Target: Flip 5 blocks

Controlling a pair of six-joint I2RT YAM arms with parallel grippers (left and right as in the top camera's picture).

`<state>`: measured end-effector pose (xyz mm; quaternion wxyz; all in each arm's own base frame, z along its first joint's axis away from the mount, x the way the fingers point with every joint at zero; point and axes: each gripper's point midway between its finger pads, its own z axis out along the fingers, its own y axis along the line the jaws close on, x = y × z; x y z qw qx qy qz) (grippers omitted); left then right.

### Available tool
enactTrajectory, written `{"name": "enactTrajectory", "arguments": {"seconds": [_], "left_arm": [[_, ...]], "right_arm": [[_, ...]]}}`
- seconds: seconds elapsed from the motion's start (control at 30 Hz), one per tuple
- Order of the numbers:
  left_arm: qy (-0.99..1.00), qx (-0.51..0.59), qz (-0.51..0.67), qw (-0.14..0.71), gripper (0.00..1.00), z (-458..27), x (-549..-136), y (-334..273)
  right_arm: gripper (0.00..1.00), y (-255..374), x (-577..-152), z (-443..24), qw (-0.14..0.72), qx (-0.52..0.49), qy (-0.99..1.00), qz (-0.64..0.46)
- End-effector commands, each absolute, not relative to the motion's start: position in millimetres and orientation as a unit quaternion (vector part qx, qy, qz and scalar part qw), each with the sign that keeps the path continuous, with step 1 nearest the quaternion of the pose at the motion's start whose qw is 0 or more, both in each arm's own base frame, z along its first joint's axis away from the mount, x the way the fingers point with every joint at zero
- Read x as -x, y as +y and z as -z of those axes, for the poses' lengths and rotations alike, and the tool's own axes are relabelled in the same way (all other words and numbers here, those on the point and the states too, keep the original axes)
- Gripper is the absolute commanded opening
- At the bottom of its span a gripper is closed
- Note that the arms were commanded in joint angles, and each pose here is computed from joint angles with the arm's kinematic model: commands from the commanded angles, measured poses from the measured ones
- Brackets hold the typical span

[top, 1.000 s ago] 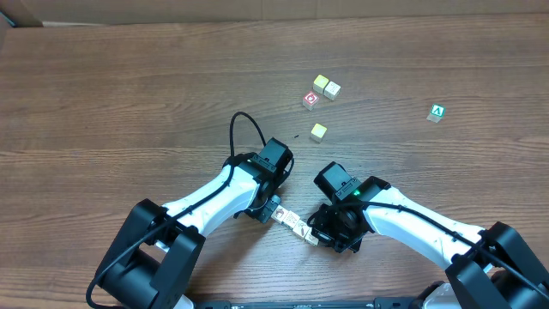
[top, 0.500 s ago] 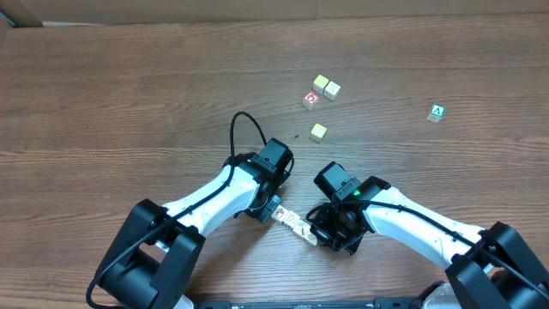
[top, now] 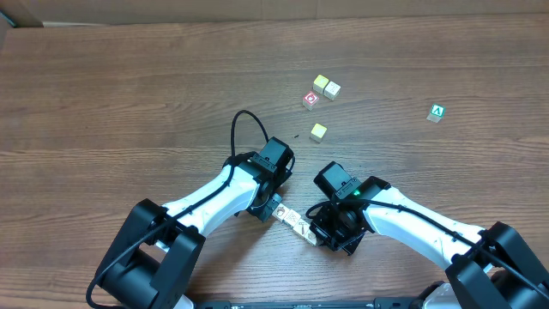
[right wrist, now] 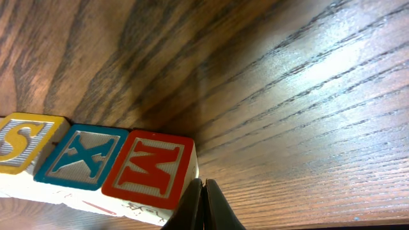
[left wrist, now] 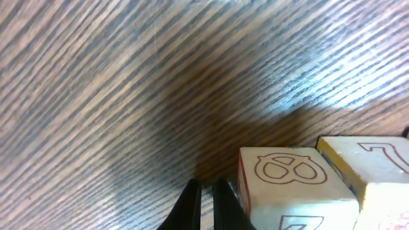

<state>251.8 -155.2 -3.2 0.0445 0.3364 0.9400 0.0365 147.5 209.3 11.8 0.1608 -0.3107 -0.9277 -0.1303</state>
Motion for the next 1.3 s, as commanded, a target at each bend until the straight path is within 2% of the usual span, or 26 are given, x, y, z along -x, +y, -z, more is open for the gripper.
{"name": "enactTrajectory", "arguments": {"seconds": [0.0, 0.87, 1.27], "left_arm": [[0.928, -0.37, -0.038, 0.017, 0.04, 19.8, -240.8, -150.8], [0.918, -0.392, -0.035, 0.041, 0.04, 19.2, -251.5, -157.2], [0.886, -0.457, -0.034, 0.071, 0.04, 17.6, -264.8, -166.3]], "right_arm": [[0.04, 216.6, -149.7, -16.0, 0.162, 0.312, -0.926, 0.142], [0.04, 233.9, -153.2, -18.5, 0.154, 0.31, -0.923, 0.167], [0.04, 236.5, -151.4, -18.5, 0.154, 0.314, -0.922, 0.166]]}}
